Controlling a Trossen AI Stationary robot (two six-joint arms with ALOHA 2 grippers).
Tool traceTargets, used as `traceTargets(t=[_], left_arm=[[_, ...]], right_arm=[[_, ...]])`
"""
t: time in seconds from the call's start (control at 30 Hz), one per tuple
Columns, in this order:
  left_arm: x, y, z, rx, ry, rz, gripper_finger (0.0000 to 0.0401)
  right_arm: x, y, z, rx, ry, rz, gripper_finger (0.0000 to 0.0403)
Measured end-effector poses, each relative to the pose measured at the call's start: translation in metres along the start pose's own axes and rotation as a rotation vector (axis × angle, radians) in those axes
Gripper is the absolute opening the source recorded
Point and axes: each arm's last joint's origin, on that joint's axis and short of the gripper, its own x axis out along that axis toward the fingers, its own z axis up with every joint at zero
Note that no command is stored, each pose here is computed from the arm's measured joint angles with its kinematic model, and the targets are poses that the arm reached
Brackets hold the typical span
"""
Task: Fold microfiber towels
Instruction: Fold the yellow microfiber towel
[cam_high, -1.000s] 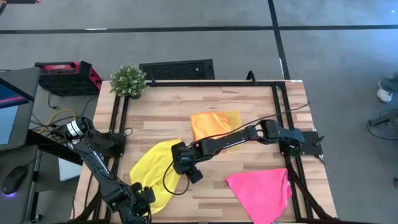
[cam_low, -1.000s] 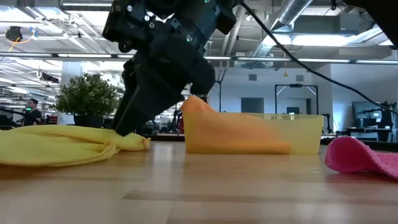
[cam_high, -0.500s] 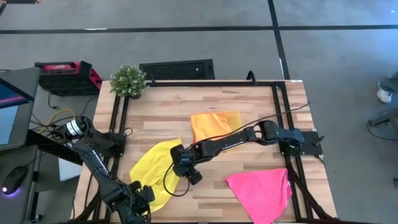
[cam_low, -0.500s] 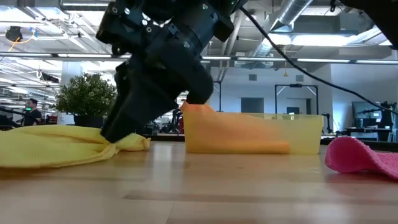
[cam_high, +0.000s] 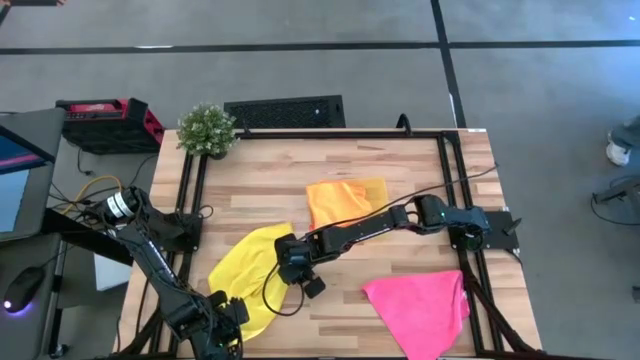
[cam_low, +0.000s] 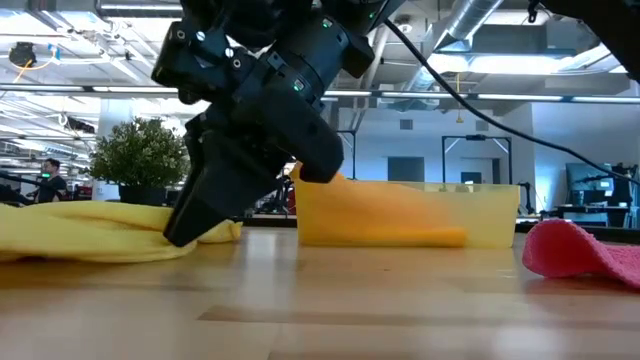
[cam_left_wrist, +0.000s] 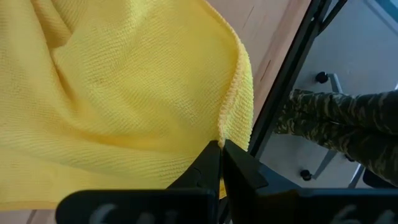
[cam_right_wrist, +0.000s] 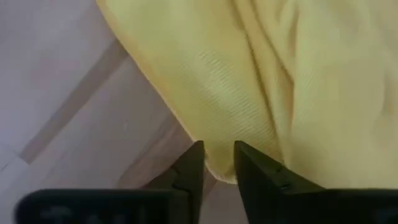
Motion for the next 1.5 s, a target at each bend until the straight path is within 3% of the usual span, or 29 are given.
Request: traceTargets(t=[0.23,0.8,1.03,1.2,1.5], left_arm=[[0.000,0.000,0.000,-0.001,-0.001,-0.003,0.0000],[0.000,0.000,-0.001,0.009,0.021,-0.006,0.0000],[-0.020,0.000,0.001,-0.069,-0.013,-0.057,0.0000],[-0.034,0.002,0.000,-0.064,-0.067,-0.083,0.0000],[-0.036,0.006,0.000,-0.050,-0.053,-0.049,0.0000]], right_arm=[[0.000,0.002,-0.003,0.082,0.033,0.014,0.0010],[-0.002,0.016,0.001,0.221,0.070,0.040,0.0002],[-0.028,0.017,0.025,0.209,0.096,0.022,0.0001],[-0.035,0.014,0.032,0.223,0.094,0.010,0.0019],[-0.026,0.006,0.024,0.278,0.105,-0.002,0.0113]])
